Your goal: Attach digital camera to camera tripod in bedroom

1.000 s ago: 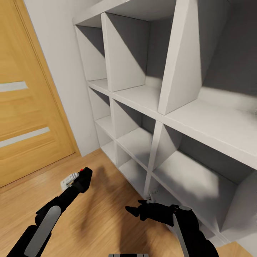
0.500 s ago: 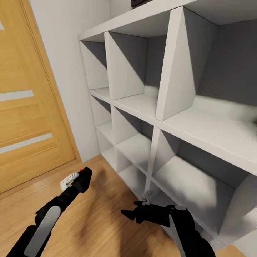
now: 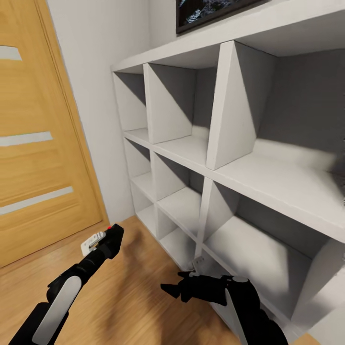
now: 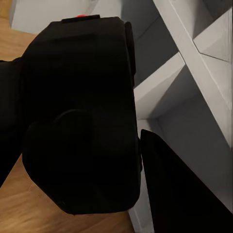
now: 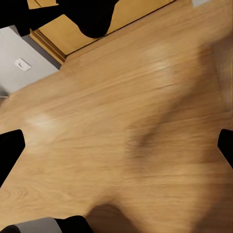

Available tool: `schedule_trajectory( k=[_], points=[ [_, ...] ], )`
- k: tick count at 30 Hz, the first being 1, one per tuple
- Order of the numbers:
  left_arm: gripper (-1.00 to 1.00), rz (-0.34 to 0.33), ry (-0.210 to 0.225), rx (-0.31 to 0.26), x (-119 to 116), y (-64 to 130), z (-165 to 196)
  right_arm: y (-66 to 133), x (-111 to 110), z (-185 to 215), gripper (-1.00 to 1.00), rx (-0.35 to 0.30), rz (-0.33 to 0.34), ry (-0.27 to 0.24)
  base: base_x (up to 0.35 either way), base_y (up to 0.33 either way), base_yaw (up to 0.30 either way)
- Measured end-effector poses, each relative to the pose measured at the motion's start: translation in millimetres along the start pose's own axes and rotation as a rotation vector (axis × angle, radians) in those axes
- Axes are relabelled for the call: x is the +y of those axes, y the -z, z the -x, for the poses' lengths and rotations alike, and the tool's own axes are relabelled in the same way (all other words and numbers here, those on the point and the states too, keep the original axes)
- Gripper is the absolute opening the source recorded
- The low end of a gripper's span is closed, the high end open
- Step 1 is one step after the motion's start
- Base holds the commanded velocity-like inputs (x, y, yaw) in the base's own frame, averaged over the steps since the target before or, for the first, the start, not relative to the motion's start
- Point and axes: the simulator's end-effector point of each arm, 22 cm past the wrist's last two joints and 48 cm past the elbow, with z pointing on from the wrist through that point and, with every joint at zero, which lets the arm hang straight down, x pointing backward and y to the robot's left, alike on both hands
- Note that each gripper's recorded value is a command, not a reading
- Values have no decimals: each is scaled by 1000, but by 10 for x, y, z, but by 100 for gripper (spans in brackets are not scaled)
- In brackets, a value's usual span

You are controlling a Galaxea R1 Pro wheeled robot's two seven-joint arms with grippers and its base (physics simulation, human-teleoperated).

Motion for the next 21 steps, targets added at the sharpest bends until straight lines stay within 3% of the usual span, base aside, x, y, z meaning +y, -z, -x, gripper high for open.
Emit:
schedule_trajectory(
  k=[21],
  points=[
    [-100,-42,-6,-56,-277,219,341,172,201,277,100,-29,-6,45,0,0,248]
  ],
)
